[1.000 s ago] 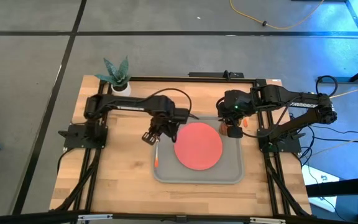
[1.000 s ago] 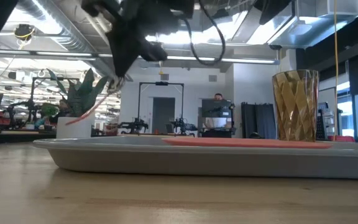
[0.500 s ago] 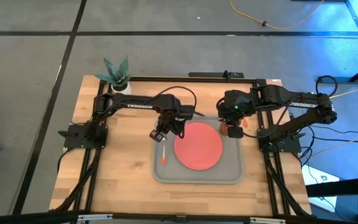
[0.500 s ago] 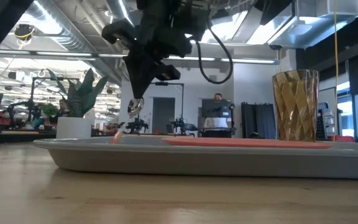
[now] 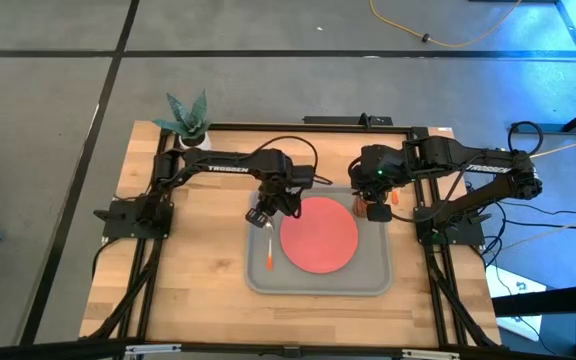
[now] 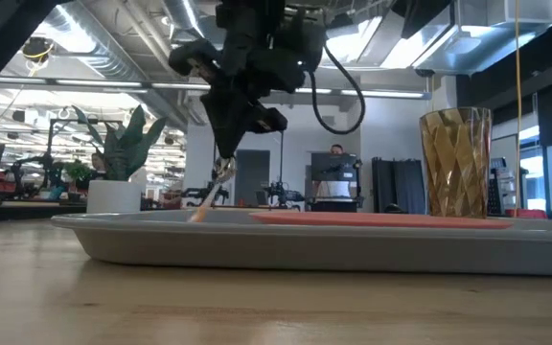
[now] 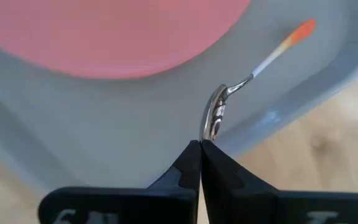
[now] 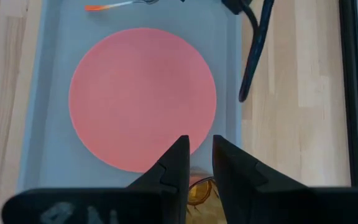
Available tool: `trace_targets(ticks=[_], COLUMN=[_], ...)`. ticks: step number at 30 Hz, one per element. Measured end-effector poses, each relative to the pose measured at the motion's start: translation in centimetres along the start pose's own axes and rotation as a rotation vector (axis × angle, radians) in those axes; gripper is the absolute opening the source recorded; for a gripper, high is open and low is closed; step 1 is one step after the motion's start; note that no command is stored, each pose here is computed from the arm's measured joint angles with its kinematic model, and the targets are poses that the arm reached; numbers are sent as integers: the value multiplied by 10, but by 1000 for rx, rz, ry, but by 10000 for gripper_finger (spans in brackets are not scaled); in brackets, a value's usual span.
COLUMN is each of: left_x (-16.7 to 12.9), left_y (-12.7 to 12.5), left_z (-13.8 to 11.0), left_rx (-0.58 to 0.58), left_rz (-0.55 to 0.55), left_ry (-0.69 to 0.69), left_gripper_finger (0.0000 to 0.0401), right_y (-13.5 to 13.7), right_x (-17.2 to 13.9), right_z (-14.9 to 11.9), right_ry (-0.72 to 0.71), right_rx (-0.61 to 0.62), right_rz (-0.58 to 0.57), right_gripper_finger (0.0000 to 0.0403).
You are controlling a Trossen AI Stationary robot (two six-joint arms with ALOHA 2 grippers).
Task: Pick and place plate/cup/fork/spoon on tray
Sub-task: Put the spoon on the left side of the serving tray
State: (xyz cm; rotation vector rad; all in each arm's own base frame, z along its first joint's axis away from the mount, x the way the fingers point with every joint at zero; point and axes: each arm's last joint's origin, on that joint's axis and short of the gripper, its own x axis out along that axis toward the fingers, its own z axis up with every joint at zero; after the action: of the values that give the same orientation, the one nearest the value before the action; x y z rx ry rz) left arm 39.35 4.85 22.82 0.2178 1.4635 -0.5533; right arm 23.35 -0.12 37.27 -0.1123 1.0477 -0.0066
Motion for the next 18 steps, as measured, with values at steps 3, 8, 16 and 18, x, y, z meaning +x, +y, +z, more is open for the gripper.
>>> trace_targets(ticks=[3, 8, 16, 18], left_x=[9, 22, 23, 21], left_y=[6, 15, 20, 22], left_z=[-1, -2, -11, -16], left_rx=[-13, -33, -72, -93], left_rz=[16, -22, -44, -41], left_ry=[51, 66, 117, 146], left_gripper_finger=[0, 0, 0, 0], right_y=[0, 0, 0, 0], right_x=[0, 0, 0, 0], right_z=[0, 0, 0, 0], right_ry=[0, 0, 1, 2], right_rx=[0, -1, -4, -4], right_rz=[0, 0, 0, 0], right_gripper_finger=[71, 71, 71, 71])
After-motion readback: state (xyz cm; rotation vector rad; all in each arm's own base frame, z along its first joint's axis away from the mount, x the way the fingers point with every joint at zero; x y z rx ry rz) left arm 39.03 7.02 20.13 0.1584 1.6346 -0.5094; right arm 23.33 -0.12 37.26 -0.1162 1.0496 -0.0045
